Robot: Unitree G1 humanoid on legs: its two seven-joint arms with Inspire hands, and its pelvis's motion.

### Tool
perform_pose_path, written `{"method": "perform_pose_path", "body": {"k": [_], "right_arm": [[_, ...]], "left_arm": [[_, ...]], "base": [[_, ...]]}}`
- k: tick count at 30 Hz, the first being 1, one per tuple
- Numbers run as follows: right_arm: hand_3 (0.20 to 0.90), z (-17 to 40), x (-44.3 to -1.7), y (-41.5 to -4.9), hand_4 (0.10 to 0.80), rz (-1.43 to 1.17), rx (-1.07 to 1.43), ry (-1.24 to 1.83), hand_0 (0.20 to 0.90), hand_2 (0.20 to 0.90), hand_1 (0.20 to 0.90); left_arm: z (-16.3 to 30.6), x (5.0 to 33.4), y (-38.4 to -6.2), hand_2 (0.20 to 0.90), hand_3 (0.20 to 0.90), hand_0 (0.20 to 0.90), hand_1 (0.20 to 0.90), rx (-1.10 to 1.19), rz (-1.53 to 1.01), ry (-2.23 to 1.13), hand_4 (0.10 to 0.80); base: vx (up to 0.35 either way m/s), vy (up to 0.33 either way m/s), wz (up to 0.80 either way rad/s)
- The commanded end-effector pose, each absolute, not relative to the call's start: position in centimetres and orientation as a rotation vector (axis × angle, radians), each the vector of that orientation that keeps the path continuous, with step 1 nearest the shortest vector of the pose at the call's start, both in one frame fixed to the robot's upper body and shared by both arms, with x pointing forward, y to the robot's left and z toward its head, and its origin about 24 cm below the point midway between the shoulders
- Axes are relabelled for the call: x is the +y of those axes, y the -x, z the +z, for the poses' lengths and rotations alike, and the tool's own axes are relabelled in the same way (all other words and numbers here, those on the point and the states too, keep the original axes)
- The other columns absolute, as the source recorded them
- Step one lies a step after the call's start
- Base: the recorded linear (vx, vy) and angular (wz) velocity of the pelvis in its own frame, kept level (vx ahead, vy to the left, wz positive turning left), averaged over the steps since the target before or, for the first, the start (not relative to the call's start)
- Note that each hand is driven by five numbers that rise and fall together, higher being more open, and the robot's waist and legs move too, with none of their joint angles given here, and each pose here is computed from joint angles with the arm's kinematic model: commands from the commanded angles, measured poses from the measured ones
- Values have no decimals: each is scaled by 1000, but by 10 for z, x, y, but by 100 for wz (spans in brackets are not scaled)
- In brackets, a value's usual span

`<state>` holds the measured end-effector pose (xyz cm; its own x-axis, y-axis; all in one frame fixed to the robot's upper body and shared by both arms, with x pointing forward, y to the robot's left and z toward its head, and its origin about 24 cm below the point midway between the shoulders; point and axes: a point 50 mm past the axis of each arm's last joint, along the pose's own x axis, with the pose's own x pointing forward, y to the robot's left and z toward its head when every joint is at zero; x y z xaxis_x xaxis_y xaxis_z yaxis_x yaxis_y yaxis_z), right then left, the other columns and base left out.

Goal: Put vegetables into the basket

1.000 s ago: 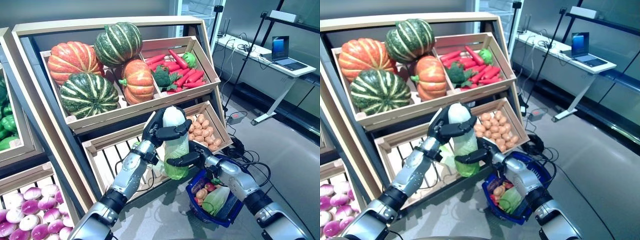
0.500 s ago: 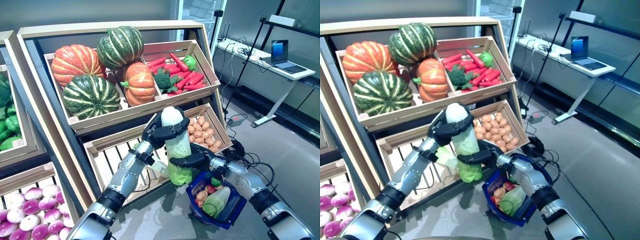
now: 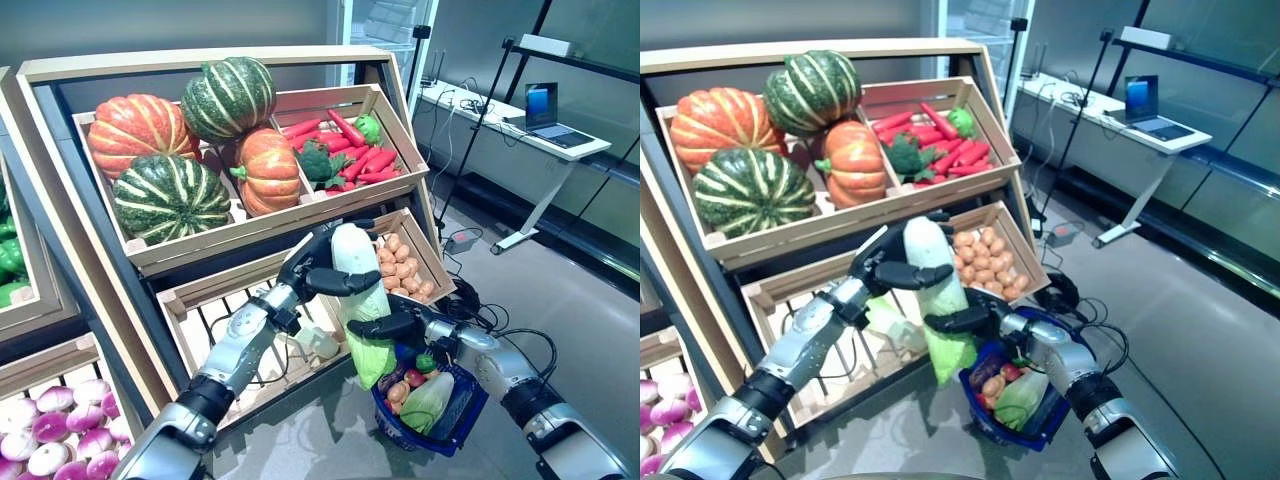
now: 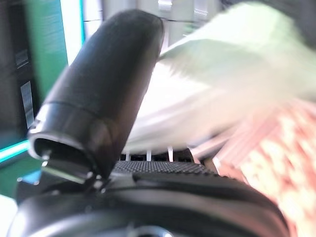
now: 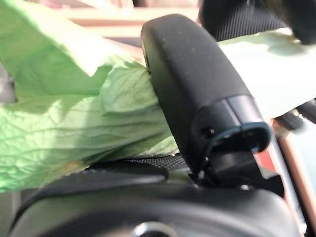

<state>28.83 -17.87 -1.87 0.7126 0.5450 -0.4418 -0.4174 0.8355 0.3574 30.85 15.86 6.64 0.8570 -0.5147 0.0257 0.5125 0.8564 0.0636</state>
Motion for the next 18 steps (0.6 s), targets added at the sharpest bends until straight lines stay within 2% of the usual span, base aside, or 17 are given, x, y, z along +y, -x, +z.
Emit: {"method": "perform_pose_path", "body": {"k": [1, 4, 7, 11, 18], "right_arm": [[300, 26, -244, -317, 400, 313, 378, -204, 300, 300, 300], [300, 37, -259, -327, 400, 249, 348, -178, 300, 300, 300], [300, 72, -289, -345, 400, 164, 269, -112, 300, 300, 300], [300, 95, -304, -353, 400, 107, 219, -107, 300, 300, 300], [300, 123, -334, -354, 400, -22, 178, -141, 300, 300, 300]], "left_arm": [[123, 183, -340, 900, 900, 900, 900, -292, -398, -163, 800], [139, 201, -354, 900, 900, 900, 900, -311, -337, -161, 800], [180, 213, -373, 900, 900, 900, 900, -414, -267, -147, 800], [211, 222, -377, 900, 900, 900, 900, -518, -180, -219, 800], [268, 233, -376, 900, 900, 900, 900, -708, 44, -707, 800]], "base": [[10, 24, -9], [-205, 59, -15], [-380, 85, -7], [-184, 44, 5], [-75, 16, 4]]}}
